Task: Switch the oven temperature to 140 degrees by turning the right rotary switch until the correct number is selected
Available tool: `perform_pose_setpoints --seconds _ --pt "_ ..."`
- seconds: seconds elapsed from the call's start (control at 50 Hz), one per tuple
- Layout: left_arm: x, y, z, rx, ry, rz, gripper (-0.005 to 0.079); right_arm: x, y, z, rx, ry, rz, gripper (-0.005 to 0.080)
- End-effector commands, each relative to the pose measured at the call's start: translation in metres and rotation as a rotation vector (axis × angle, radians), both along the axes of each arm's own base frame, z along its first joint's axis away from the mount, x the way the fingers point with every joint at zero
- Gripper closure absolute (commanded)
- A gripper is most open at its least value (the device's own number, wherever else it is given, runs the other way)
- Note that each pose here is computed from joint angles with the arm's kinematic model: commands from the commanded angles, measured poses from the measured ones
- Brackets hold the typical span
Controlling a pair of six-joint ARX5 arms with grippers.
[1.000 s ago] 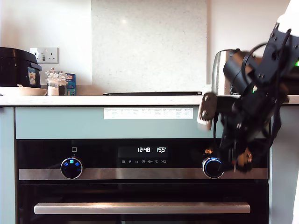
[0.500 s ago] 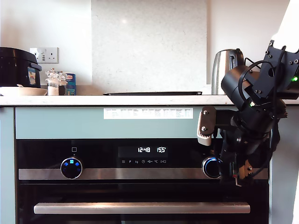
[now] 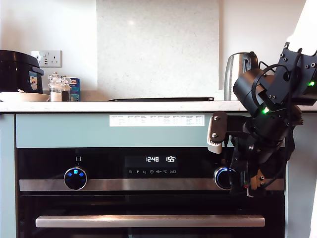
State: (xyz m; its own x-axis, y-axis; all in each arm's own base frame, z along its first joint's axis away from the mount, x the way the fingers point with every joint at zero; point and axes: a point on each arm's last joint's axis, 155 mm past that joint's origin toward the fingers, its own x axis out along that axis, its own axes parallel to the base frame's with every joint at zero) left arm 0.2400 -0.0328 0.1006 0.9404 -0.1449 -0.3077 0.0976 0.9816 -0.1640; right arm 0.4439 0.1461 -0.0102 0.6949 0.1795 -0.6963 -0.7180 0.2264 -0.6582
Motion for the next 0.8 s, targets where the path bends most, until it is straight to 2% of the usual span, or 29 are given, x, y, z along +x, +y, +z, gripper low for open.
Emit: perform_pose_setpoints --seconds 0.0,0.16,0.78 --pt "0.001 -0.001 0.007 -0.005 -0.019 -0.002 0.0764 -0.013 0.010 -0.018 -0.006 0.048 0.034 0.0134" --pt "0.001 -0.001 0.007 -0.005 -0.019 -0.002 0.0764 -0.020 0.018 -0.029 -0.017 0.072 0.056 0.0134" --pt "0.001 -0.001 0.008 -0.005 -0.020 -0.002 0.0764 -0.008 0.021 -0.018 -0.017 0.028 0.038 0.0135"
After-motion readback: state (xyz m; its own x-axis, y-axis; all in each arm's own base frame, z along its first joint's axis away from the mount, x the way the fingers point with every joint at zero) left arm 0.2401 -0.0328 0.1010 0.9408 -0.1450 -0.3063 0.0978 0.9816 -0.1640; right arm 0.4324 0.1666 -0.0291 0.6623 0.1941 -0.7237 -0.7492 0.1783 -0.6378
